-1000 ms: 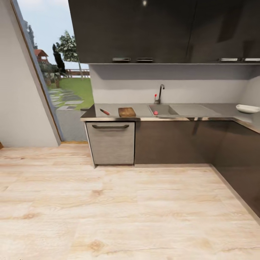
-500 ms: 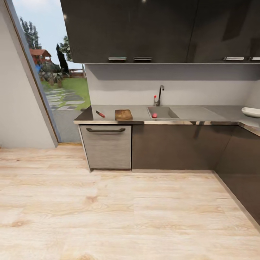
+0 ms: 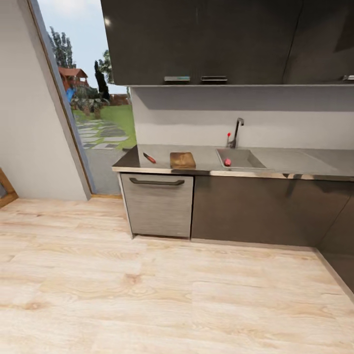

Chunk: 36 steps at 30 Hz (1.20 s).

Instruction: In the kitchen, take the Vidalia onion out of the sink, dice it on the chopping board with the paring knife, put the diced onion into the bowl on the countertop, then place both the paring knife and the chopping board into the sink.

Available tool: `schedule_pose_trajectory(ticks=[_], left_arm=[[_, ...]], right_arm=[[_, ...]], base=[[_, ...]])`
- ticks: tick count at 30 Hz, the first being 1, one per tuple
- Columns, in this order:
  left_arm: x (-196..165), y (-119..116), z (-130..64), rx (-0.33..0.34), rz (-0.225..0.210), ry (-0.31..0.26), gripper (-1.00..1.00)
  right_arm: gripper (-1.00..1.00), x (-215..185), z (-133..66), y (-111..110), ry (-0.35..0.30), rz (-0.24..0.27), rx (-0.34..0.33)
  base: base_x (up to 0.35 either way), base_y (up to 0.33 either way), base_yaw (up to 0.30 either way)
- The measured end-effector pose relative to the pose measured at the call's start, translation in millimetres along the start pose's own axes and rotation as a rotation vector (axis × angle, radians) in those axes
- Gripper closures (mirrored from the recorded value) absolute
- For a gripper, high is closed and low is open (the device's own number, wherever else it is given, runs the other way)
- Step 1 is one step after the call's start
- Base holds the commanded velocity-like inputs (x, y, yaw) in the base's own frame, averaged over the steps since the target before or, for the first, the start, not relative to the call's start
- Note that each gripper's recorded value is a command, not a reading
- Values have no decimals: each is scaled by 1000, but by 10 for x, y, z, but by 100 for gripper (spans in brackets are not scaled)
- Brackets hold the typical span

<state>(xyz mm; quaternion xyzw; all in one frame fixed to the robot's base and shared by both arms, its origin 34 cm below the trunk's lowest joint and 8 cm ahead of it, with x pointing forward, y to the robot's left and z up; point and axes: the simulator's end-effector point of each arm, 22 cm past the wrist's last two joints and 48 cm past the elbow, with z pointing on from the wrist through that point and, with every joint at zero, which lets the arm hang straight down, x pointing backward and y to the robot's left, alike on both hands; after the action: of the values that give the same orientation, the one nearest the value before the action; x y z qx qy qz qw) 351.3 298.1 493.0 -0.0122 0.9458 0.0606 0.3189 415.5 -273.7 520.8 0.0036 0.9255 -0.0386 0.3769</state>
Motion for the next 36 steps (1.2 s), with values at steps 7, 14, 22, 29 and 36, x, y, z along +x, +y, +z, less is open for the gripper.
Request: schedule_pose_trajectory(ticks=[7, 14, 22, 29, 36], left_arm=[[3, 0, 0, 0, 0, 1, -100], [12, 0, -2, 0, 0, 3, -100], [21, -6, -5, 1, 0, 5, -100], [22, -1, -3, 0, 1, 5, -100], [22, -1, -2, 0, 1, 5, -100]], right_arm=[[-100, 0, 0, -7, 0, -2, 0], [-100, -2, 0, -15, -1, -3, 1], [-100, -2, 0, -20, -1, -4, 2], [-100, 2, 1, -21, 0, -1, 4], [-100, 1, 2, -16, 0, 0, 3]], base=[[266, 85, 17], [314, 8, 2], [341, 0, 0], [251, 0, 0], [38, 0, -18]])
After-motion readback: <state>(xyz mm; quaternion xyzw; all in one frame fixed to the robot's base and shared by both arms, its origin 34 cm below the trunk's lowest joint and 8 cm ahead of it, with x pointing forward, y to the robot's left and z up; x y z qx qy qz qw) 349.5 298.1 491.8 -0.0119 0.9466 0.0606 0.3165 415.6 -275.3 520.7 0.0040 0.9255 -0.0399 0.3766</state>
